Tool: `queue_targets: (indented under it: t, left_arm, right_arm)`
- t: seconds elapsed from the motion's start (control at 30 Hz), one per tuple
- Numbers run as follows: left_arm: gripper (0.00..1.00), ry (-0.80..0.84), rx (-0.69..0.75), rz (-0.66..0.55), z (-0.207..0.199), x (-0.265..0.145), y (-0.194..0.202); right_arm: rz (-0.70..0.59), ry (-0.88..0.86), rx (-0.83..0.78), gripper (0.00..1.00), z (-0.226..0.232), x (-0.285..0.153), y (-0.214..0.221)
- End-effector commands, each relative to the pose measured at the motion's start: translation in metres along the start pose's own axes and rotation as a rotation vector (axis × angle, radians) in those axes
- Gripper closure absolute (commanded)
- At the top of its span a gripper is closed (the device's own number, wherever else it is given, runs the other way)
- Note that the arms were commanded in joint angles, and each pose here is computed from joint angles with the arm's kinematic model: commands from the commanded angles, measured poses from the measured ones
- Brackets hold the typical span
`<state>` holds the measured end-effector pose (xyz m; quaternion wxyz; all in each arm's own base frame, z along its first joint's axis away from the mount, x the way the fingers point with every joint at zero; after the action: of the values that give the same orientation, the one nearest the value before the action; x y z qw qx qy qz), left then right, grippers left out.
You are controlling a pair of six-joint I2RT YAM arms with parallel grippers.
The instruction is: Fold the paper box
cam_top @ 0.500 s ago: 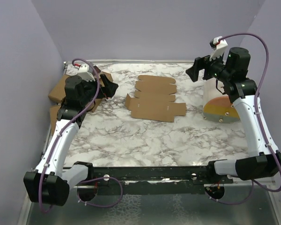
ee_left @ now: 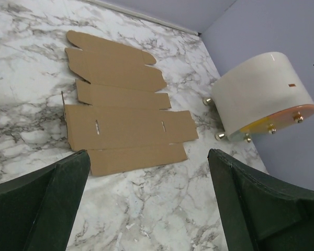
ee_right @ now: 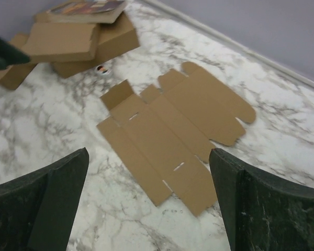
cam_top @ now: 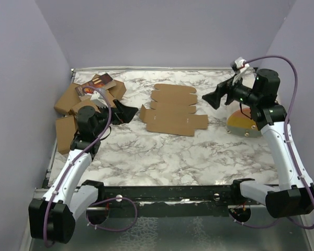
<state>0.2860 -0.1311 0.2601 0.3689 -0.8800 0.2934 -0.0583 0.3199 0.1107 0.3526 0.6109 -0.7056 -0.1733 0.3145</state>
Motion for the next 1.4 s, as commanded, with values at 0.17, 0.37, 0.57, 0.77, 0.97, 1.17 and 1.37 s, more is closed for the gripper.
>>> queue_targets:
  t: [0.17,0.37,0.57,0.77,0.97,1.17,1.37]
  left_arm:
    - [0.02,0.181,-0.142,0.051,-0.010,0.004,0.026]
    - [0.03,0.191,-0.166,0.051,-0.005,0.011,0.029]
    - [0.06,-0.133,-0.073,0.129,0.038,0.033,0.052]
    - [0.11,-0.378,0.135,0.192,0.080,0.061,0.047]
    - [0.31,-0.421,0.174,0.313,0.109,0.109,0.054]
    - [0.44,-0.374,0.129,0.414,0.125,0.147,0.076]
    - [0.59,-0.377,0.116,0.453,0.138,0.160,0.087]
  right_arm:
    - [-0.134,-0.585,-0.057,0.01,0.077,-0.004,0.046]
    - [-0.111,-0.626,-0.084,0.01,0.076,0.007,0.076]
    - [-0.102,-0.649,-0.123,0.01,0.077,0.012,0.099]
    - [-0.066,-0.644,-0.110,0.01,0.073,0.022,0.122]
    - [-0.042,-0.655,-0.091,0.01,0.074,0.025,0.134]
    - [-0.021,-0.648,-0.093,0.01,0.072,0.027,0.140]
    - [-0.001,-0.645,-0.088,0.01,0.069,0.029,0.144]
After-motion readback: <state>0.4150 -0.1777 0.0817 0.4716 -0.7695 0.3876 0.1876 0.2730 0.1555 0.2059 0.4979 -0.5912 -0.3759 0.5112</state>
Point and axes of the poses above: each gripper's point midway between its finger pads, its own x axis out along the fingers, its own z axis along the line the jaws close on, y = z × x, the point moved 3 cm from there along -x, back along the fingers, and after that the axes turned 9 degrees about -x, right-handed, at the moved point
